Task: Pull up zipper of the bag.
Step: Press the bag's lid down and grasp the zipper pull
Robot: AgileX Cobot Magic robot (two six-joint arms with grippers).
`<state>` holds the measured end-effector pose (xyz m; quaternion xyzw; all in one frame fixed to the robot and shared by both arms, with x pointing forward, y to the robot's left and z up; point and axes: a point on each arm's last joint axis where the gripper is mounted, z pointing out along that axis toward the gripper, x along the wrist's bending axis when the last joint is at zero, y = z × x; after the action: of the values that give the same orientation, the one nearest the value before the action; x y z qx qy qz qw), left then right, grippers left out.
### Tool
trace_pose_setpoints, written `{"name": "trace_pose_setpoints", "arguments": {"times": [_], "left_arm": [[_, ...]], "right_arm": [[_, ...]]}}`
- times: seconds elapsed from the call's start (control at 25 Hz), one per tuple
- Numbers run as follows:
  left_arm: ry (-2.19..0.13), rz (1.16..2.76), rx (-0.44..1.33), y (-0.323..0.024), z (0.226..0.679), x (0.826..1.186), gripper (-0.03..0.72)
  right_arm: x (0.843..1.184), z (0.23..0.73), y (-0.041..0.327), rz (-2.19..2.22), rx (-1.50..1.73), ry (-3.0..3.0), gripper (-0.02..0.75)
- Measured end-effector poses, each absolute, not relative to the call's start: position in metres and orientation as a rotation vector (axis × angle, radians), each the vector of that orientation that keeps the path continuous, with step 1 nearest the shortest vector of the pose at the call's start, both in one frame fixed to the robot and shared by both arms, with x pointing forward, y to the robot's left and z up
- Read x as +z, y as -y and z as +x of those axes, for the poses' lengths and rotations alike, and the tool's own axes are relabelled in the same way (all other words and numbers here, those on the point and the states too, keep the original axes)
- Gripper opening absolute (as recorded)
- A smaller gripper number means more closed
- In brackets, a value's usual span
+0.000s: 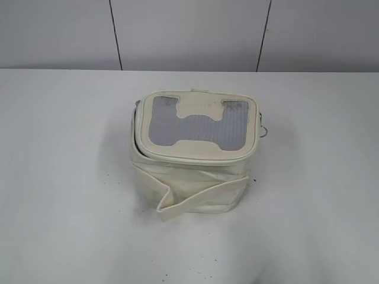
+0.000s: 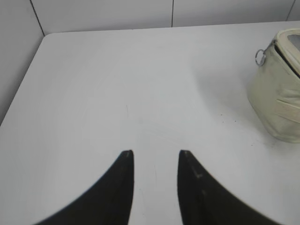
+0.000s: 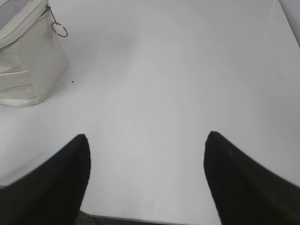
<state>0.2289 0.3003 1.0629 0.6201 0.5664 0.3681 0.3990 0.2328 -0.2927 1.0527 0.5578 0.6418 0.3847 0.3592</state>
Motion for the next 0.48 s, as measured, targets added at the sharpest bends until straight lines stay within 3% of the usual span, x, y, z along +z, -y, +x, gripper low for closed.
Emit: {"name": "trace_pose_setpoints", "arguments": {"times": [0.48], "left_arm": [[-1.434,1.569,0.932,-0.3003,0.2289,1.0629,0.252]], "right_arm": [[1.0527,0.2328,0.2927,1.439,0.992,-1.655,0.585]]}}
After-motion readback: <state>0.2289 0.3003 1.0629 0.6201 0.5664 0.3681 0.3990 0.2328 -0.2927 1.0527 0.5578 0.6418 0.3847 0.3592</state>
